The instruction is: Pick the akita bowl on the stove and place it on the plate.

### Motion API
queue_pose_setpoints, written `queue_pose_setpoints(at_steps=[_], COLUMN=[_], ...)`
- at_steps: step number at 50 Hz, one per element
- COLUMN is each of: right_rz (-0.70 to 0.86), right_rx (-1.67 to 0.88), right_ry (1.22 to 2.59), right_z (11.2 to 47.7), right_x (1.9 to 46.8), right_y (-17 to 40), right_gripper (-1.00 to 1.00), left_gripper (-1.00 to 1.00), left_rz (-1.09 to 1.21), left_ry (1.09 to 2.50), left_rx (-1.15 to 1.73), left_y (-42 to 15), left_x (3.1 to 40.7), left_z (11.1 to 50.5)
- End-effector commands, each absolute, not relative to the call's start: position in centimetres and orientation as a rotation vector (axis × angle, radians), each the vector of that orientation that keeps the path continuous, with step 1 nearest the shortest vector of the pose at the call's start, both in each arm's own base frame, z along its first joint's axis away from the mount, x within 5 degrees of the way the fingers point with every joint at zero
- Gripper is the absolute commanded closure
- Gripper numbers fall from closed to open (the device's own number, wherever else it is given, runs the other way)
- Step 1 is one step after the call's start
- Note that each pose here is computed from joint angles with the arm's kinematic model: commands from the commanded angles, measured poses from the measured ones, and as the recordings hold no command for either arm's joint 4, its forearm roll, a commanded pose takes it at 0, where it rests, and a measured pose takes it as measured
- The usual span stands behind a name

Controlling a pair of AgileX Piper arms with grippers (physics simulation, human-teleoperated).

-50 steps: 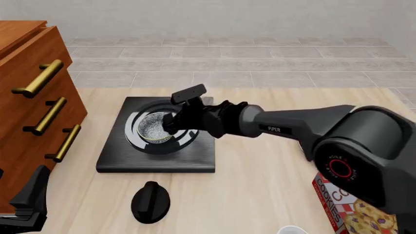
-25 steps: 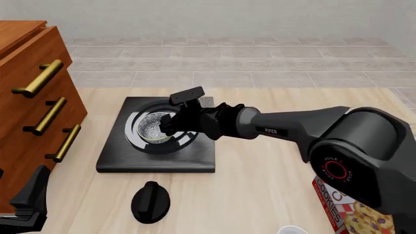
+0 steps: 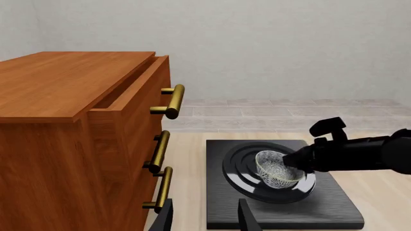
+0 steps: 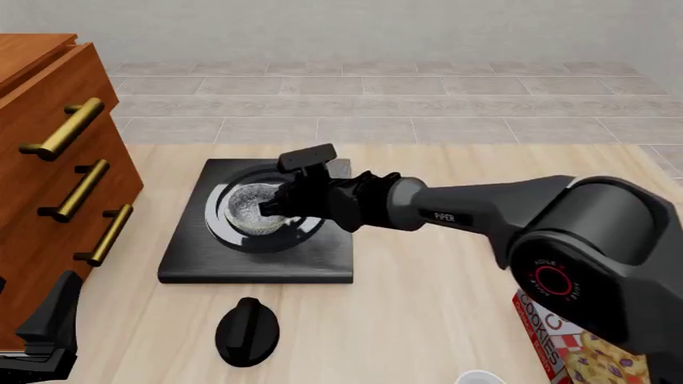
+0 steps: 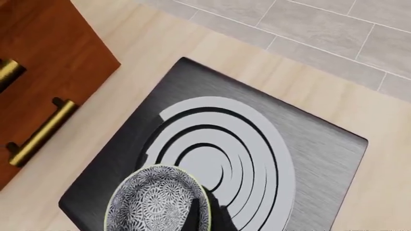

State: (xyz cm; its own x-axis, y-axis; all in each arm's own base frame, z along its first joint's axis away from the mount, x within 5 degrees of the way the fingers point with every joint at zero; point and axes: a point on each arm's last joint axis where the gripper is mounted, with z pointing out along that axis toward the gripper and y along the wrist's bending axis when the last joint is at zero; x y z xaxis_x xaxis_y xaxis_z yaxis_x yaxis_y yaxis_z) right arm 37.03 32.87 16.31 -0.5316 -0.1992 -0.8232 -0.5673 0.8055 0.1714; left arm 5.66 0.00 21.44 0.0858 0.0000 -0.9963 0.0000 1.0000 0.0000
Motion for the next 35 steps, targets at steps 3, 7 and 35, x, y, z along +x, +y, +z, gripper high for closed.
queue_pose_setpoints(at_steps=[3,7,35], right_rz=[0.482,0.476,0.460], right_rx=[-0.657,-0.658,-0.650], right_ry=[2.122,2.111,2.062], right_z=[15.7,16.5,20.0], right_x=[36.4,36.5,35.8], right_y=[32.5,32.2,30.1], right_gripper=[1.00,1.00,1.00], left_gripper=[-1.00,-1.00,-1.00], left_rz=[0.000,0.000,0.000], left_ry=[1.485,1.485,1.485], left_rx=[0.000,0.000,0.000], left_y=[0.0,0.0,0.0], left_x=[5.7,5.7,5.7], left_z=[21.4,21.4,21.4])
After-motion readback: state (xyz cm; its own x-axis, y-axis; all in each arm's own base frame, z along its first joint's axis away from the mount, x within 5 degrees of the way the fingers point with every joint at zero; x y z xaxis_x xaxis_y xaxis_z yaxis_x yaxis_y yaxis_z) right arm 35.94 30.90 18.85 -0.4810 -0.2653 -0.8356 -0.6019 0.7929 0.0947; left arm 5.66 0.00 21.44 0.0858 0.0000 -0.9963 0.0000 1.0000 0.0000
